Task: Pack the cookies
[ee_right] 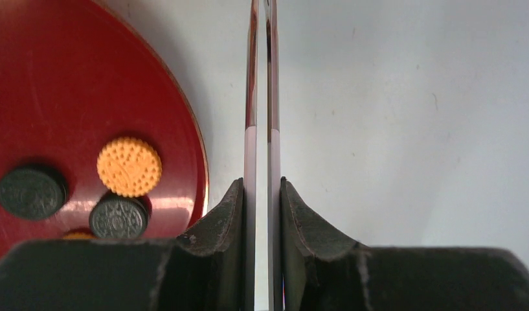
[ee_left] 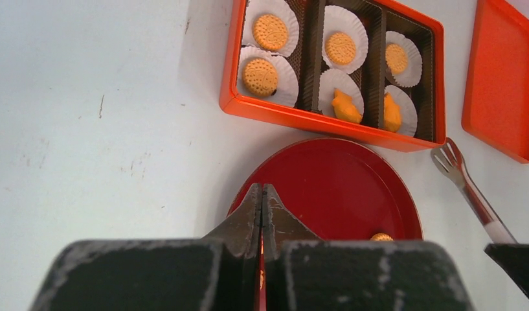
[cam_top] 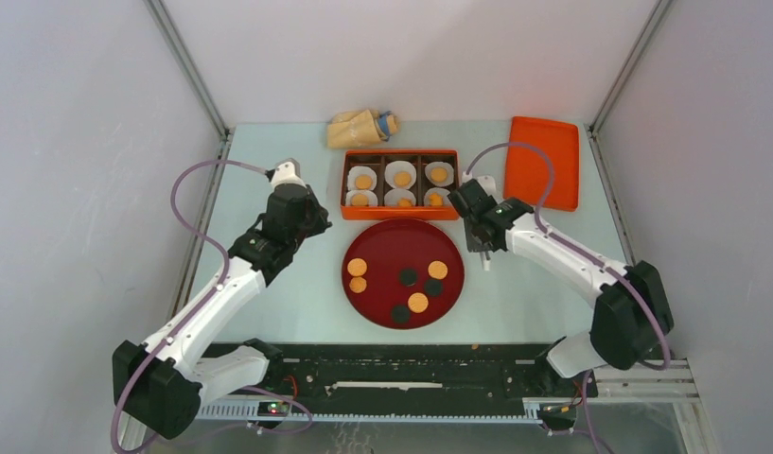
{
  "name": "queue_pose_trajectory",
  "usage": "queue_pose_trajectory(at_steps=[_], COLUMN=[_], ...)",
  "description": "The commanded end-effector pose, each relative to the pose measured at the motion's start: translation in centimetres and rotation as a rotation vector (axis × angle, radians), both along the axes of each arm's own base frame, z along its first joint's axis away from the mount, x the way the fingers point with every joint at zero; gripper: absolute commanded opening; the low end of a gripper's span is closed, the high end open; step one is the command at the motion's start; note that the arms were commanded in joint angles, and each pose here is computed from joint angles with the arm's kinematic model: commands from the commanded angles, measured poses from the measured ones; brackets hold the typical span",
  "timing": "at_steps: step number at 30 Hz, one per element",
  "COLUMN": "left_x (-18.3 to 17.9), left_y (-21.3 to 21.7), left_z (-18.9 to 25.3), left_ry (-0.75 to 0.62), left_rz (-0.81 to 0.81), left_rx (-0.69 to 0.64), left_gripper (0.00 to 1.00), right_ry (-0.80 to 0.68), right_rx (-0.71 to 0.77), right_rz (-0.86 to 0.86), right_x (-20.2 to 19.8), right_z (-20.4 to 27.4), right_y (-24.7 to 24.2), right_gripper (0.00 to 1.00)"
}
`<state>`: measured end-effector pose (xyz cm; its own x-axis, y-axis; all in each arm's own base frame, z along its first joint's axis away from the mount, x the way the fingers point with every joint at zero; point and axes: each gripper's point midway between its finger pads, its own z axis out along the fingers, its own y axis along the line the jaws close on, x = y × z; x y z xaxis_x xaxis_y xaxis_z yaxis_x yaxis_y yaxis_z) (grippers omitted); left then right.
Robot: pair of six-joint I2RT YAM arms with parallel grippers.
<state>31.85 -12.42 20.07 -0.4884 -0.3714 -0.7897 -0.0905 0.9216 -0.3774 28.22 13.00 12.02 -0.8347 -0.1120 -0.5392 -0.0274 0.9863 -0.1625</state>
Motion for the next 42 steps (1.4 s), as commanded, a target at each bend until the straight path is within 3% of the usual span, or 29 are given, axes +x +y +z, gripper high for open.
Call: queue_pose_trajectory(at_steps=[1, 9, 17, 20, 29, 36, 42], left_x=[0.7, 1.0, 1.3, 1.4, 1.6, 1.7, 1.9], left_y=[-0.7, -0.6, -0.9, -1.1, -1.6, -2.3, -2.5], left_z=[3.2, 2.6, 1.9, 1.7, 1.4, 1.1, 1.7], left_ry=[-0.082, -0.065, -0.051, -0.044, -0.038, -0.032, -0.049], left_rz=[-0.011, -0.003, -0.010, -0.017, -0.042, -0.065, -0.078], left_rx=[-0.041, -0.026, -0.020, -0.024, -0.022, -0.036, -0.030], left_gripper=[0.00, 0.00, 0.00, 0.00, 0.00, 0.00, 0.00], right_ry=[-0.096, 0.090, 0.339, 0.366, 0.235, 0.068, 0.038], right_rx=[0.071, 0.085, 0.018, -0.022, -0.007, 0.028, 0.001], right_rz=[-0.040, -0.085, -0.165, -0.197, -0.186, -0.214, -0.321], right_x=[4.9, 7.6, 4.2, 3.4, 5.2, 9.4, 16.5], right_z=[0.4, -5.8, -11.2, -11.6, -7.5, -0.2, 0.9], right_y=[0.8, -0.4, -1.6, -2.4, -2.4, -3.1, -6.2], right_gripper=[0.13, 0.15, 0.24, 0.34, 0.71, 0.71, 0.64])
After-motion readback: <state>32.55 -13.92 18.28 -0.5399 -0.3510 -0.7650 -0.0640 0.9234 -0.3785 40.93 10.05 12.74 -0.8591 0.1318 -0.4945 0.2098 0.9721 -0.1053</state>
